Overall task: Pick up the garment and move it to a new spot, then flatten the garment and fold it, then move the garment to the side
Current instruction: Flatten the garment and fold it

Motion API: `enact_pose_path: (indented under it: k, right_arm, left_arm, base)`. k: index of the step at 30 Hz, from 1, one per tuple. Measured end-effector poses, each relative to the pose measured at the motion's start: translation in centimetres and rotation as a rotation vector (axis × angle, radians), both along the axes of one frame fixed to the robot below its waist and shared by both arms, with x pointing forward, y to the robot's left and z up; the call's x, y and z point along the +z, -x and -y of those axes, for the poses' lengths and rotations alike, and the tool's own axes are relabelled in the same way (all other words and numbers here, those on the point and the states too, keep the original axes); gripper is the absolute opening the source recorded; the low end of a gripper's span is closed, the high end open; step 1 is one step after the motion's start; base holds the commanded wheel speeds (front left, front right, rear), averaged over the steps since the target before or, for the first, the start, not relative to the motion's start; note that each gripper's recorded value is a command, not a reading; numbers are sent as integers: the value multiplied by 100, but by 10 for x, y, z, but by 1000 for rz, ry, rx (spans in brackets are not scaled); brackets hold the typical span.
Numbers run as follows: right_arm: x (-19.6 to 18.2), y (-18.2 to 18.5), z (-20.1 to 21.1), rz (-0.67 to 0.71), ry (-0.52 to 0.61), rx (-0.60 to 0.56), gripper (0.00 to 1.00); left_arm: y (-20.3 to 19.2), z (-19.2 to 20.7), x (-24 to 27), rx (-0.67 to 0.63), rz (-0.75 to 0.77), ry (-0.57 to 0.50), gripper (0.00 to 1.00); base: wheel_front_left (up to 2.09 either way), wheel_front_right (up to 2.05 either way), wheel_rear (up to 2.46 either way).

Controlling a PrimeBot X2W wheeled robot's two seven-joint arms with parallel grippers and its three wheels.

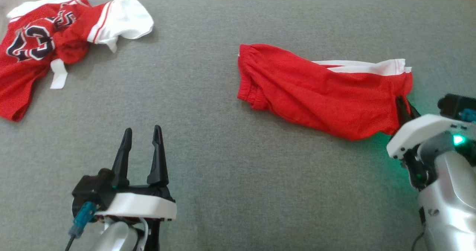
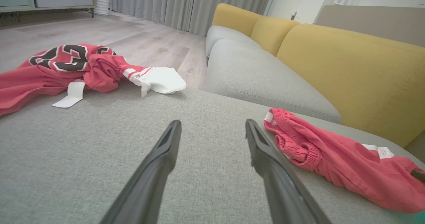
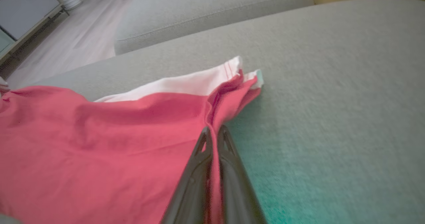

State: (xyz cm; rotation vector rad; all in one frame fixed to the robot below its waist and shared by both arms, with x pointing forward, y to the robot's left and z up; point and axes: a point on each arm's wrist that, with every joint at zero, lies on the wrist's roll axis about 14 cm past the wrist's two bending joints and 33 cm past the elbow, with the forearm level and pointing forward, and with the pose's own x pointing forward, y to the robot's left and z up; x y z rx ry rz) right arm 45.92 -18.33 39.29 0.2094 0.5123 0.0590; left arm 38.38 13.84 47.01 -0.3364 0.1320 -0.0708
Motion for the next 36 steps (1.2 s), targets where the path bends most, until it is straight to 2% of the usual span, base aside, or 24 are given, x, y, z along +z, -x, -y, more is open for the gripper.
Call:
enact_pose_path:
  k: [5, 9, 12, 18, 29, 30, 31, 32, 36]
  right_arm:
    - [28, -22, -31, 77, 7, 75, 0]
    - [68, -45, -85, 176, -1, 206, 0]
    - [85, -49, -127, 210, -5, 318, 0]
    - [76, -33, -192, 170, -6, 514, 0]
    - [62, -19, -238, 114, -10, 671, 0]
    - [58, -16, -240, 104, -1, 682, 8]
    - [55, -14, -241, 97, 3, 691, 47]
    - [54, -11, -242, 93, 3, 699, 100]
    - [58, -8, -244, 126, -11, 704, 100]
  left_arm:
    - [6, -4, 2, 13, 2, -2, 100]
    - [11, -9, 4, 36, 6, 1, 100]
    - [15, -13, 3, 54, 0, 3, 100]
    - [22, -21, -2, 90, -17, 13, 100]
    - [25, -29, -12, 121, -46, 15, 100]
    - [24, -29, -12, 121, -47, 16, 100]
    - [24, -28, -12, 121, -46, 17, 100]
    - [24, -27, -13, 121, -45, 19, 100]
    - [22, -22, -12, 107, -40, 27, 100]
  base:
    - [0, 0, 0]
    - [0, 0, 0]
    - [0, 0, 0]
    - [0, 0, 0]
    - [0, 0, 0]
    - [0, 0, 0]
    - [0, 0, 0]
    - [0, 0, 0]
    - [0, 0, 0]
